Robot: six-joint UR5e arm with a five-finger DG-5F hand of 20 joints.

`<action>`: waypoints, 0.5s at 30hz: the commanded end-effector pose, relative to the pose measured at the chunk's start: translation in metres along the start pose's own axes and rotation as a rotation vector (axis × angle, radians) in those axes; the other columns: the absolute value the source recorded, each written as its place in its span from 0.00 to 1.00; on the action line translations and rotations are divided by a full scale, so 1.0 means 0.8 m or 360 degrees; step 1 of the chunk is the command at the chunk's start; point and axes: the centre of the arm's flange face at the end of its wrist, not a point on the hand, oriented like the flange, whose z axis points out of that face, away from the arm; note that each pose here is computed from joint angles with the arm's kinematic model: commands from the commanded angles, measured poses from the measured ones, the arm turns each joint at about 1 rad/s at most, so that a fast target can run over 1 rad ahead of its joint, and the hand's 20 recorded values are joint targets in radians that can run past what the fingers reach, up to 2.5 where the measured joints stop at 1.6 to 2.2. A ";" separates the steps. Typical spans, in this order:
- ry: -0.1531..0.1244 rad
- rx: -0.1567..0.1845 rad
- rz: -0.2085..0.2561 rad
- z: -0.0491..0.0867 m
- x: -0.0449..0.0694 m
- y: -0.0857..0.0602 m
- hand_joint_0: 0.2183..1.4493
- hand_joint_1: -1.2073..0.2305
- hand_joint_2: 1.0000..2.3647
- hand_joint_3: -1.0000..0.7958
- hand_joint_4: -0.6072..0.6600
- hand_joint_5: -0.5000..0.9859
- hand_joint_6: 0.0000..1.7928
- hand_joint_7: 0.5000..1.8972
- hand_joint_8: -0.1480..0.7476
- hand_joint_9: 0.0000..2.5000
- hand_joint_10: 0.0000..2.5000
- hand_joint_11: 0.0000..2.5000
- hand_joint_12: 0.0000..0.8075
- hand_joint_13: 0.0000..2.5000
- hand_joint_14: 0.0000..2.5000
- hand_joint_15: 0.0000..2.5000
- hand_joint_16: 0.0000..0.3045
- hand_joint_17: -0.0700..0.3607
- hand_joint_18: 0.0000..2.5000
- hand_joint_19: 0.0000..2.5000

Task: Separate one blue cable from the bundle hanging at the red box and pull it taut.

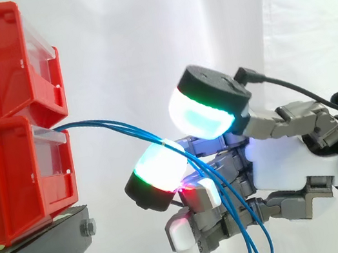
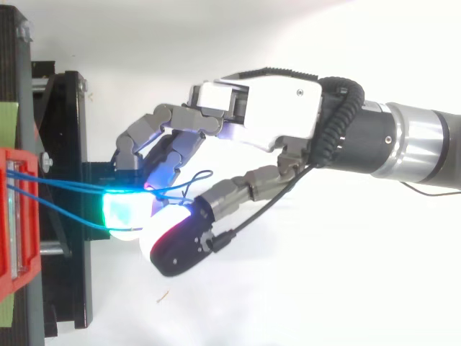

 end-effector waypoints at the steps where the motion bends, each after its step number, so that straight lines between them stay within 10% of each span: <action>1: 0.0000 0.0000 0.0000 0.000 0.000 0.000 0.30 0.48 0.00 0.28 0.61 0.24 0.48 0.34 0.57 0.44 0.01 0.37 0.42 0.38 0.01 0.18 0.10 0.33 0.30 0.17; 15: -0.0001 -0.0004 -0.0009 0.000 0.001 0.002 0.42 0.21 0.02 0.53 0.56 0.20 0.53 0.37 0.56 0.37 0.01 0.39 0.43 0.35 0.01 0.19 0.13 0.37 0.29 0.18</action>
